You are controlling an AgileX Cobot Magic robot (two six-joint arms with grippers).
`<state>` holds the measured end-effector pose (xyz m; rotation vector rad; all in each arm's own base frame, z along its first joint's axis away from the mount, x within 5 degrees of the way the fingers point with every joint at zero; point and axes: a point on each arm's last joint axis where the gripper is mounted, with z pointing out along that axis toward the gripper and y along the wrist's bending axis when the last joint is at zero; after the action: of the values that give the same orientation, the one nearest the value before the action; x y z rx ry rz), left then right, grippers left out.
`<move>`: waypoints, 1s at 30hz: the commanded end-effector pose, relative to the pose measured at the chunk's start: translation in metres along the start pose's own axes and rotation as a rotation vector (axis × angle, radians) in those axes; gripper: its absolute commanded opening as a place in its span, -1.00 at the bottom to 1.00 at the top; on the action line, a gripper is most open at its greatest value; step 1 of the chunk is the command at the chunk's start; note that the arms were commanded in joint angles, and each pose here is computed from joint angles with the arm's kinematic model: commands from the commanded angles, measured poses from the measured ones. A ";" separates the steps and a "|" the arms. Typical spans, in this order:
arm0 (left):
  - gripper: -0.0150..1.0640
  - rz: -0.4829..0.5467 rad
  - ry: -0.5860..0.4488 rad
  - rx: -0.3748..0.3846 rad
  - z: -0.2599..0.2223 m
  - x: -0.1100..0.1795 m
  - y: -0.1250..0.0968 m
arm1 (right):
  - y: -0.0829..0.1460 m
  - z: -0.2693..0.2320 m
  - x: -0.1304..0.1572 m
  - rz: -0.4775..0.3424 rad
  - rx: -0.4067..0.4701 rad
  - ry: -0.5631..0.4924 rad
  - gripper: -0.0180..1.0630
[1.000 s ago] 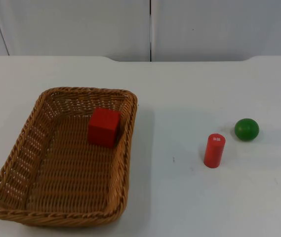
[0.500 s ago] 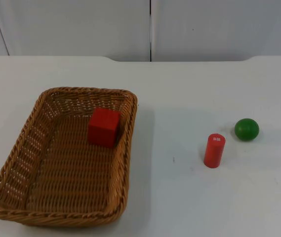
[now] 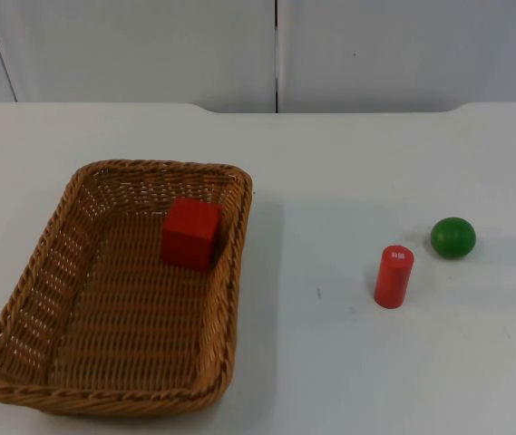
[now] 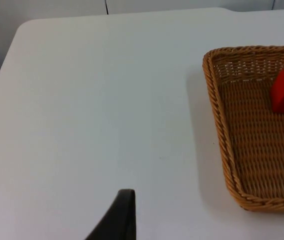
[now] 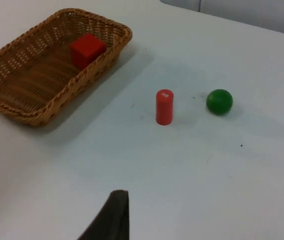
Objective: Pick up the basket with the left hand and place the object to the left of the red cylinder into the basket with the right hand.
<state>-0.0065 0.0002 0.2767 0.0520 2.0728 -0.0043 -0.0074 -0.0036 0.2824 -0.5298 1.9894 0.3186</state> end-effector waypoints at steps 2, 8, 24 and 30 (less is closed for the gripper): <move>0.97 0.006 -0.016 -0.003 -0.001 -0.001 0.001 | 0.000 0.002 0.002 0.027 0.056 0.002 0.99; 0.97 0.006 -0.016 -0.003 -0.001 -0.001 0.001 | 0.001 0.002 0.002 0.063 0.127 0.002 0.99; 0.97 0.006 -0.016 -0.003 -0.001 -0.001 0.001 | 0.002 0.002 0.001 0.157 0.311 0.003 0.99; 0.97 0.006 -0.016 -0.003 -0.001 -0.001 0.001 | 0.003 0.003 0.001 0.176 0.347 0.004 0.99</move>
<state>-0.0065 0.0002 0.2767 0.0520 2.0728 -0.0043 -0.0082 -0.0005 0.2824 -0.1443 2.0396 0.0826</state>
